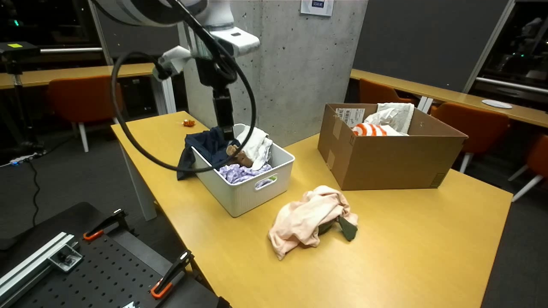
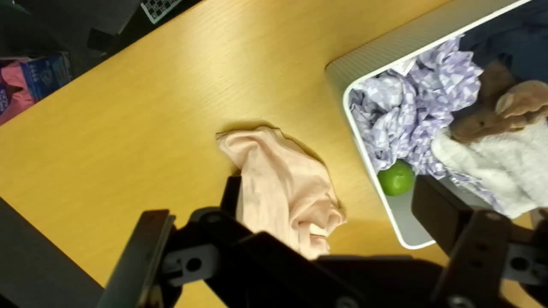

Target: Place the pink clothe in the white basket

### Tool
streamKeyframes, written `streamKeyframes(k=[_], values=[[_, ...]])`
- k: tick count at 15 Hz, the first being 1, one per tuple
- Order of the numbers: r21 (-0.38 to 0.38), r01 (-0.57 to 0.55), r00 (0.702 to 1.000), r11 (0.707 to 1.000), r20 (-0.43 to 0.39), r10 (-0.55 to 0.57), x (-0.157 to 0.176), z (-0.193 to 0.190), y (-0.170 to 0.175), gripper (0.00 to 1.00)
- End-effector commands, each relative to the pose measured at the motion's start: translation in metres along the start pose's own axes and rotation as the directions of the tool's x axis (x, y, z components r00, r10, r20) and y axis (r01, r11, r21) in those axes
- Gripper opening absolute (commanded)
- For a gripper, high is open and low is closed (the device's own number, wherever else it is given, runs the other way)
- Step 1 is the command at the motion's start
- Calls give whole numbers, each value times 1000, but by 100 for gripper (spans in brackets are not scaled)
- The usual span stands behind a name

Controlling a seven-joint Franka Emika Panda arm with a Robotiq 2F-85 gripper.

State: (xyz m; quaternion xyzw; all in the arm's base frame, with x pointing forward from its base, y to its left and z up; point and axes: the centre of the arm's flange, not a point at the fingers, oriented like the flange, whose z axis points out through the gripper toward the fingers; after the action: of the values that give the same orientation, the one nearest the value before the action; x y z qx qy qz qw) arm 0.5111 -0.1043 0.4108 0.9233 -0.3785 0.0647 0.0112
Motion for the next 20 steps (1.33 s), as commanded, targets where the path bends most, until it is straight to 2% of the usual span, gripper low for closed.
streamKeyframes(k=[1,5,7,11,13,20], values=[[13,-119,993,993,29,119,50,44,31,100],[2,-300,950,954,88,299,106,98,58,100],[-9,-360,928,933,100,359,132,122,57,100],[-30,-411,905,911,106,411,177,163,38,100],[-47,-422,899,905,110,425,188,183,30,100],[-144,-439,881,887,123,457,193,250,19,100]])
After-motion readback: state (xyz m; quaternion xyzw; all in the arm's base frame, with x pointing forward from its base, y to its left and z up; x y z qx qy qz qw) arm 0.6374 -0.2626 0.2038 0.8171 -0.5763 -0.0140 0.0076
